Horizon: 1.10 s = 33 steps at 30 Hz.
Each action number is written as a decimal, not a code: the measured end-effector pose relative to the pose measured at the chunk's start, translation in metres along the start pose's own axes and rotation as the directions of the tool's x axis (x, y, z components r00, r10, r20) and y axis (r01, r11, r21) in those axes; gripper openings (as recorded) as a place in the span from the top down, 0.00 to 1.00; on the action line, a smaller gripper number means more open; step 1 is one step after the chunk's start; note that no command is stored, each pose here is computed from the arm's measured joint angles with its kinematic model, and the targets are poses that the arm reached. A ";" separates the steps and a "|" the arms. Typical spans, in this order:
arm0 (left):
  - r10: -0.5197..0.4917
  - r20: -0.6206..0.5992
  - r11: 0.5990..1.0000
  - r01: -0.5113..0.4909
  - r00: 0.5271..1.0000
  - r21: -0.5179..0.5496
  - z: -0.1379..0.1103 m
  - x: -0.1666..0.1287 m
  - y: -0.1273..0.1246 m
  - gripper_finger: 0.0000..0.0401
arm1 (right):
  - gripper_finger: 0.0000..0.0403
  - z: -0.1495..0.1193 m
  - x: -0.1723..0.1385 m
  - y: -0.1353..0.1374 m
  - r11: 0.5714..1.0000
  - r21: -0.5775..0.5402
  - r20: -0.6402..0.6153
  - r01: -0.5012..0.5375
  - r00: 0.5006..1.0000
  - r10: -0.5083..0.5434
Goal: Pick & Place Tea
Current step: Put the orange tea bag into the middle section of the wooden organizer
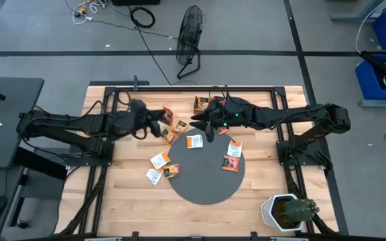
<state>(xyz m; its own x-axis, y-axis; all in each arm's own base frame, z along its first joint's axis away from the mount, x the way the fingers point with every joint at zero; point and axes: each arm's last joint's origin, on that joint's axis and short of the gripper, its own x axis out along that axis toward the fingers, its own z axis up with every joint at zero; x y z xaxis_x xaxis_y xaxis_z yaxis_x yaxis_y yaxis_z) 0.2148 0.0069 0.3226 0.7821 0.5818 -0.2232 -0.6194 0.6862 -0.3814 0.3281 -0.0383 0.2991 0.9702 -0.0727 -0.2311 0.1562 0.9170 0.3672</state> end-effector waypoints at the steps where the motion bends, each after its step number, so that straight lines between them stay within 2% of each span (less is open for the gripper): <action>1: 0.003 0.020 1.000 -0.003 1.000 -0.014 0.002 0.001 0.000 1.00 | 0.61 0.000 0.001 0.000 1.000 0.019 0.006 0.000 1.000 0.000; 9: -0.004 0.150 0.987 0.028 0.989 -0.157 0.021 0.006 0.003 1.00 | 0.61 -0.001 0.006 0.005 0.998 0.058 0.033 -0.029 0.999 0.027; 12: -0.012 0.201 0.979 0.052 0.980 -0.197 0.028 0.008 0.004 1.00 | 0.61 -0.002 0.006 0.006 0.985 0.166 0.031 -0.038 0.999 0.033; 15: -0.021 0.239 0.979 0.069 0.971 -0.193 0.034 0.010 0.006 1.00 | 0.61 -0.002 0.006 0.006 0.965 0.258 0.032 -0.039 0.999 0.031; 18: -0.045 0.275 0.976 0.100 0.960 -0.192 0.034 0.012 0.009 1.00 | 0.61 -0.001 0.006 0.006 0.965 0.260 0.040 -0.042 0.999 0.032; 21: -0.069 0.323 0.959 0.152 0.944 -0.240 0.031 0.015 0.013 1.00 | 0.61 -0.001 0.006 0.007 0.965 0.259 0.041 -0.048 0.998 0.039; 26: -0.089 0.422 0.903 0.252 0.902 -0.349 0.029 0.017 0.021 1.00 | 0.61 -0.001 0.006 0.010 0.987 0.158 0.077 0.000 0.997 -0.012; 30: -0.078 0.454 0.879 0.276 0.888 -0.389 0.029 0.018 0.025 1.00 | 0.61 0.007 0.005 0.019 1.000 -0.014 0.194 0.006 0.981 -0.003; 33: -0.089 0.485 0.861 0.312 0.870 -0.402 0.033 0.017 0.025 1.00 | 0.61 0.012 0.004 0.022 0.996 -0.072 0.267 0.045 0.963 -0.024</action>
<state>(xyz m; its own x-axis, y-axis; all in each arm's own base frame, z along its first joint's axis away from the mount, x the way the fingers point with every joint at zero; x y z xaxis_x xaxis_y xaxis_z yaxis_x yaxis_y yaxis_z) 0.2102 0.0477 0.3389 0.7020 0.6569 0.2750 -0.2613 0.5969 -0.7586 0.3374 -0.0232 0.3170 0.9804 -0.1967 0.0091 0.1857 0.9385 0.2911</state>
